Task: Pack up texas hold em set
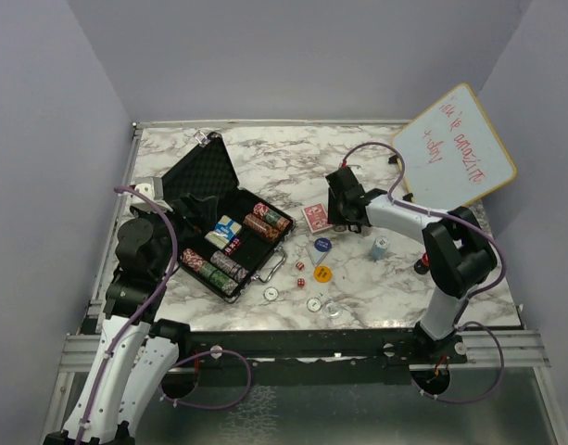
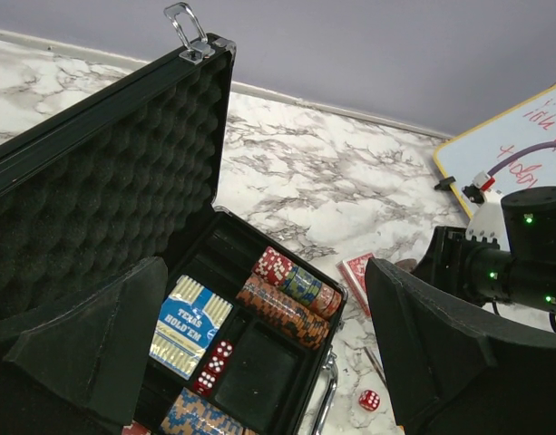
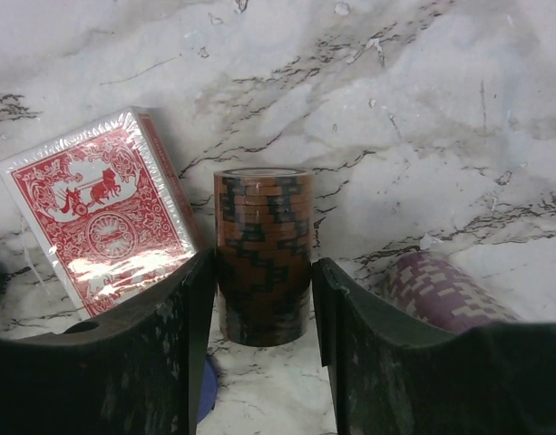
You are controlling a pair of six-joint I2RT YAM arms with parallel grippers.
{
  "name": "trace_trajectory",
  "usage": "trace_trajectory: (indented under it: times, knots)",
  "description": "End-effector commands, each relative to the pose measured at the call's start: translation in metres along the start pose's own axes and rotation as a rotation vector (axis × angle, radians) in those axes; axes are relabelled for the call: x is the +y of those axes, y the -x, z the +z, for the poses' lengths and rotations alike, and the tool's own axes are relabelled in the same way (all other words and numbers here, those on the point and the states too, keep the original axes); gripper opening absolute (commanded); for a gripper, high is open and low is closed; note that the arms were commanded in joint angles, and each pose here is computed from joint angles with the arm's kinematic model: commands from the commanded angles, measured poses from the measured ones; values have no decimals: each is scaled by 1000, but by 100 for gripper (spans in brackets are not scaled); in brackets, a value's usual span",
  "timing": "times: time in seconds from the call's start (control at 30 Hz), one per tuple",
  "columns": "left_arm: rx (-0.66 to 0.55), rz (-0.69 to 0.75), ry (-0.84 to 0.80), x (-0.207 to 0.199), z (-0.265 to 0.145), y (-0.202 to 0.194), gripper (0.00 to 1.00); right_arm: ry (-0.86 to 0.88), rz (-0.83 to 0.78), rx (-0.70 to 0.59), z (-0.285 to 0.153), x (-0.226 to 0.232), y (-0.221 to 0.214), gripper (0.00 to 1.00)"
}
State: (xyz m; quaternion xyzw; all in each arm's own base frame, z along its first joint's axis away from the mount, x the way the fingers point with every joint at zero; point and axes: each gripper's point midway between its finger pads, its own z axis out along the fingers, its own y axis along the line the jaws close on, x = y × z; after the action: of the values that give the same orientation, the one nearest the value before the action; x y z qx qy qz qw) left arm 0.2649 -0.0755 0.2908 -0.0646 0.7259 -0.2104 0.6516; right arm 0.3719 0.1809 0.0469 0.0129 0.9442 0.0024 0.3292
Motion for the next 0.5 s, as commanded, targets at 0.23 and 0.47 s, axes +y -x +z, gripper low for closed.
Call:
trace_trajectory:
  times: [0.23,0.47]
  knots:
    - [-1,3,-4,1,1,-1,99,56,-29,34,8,8,1,28]
    - [-10,3,0,1,-3,1,99,163,-79,-63,-30,28,39,15]
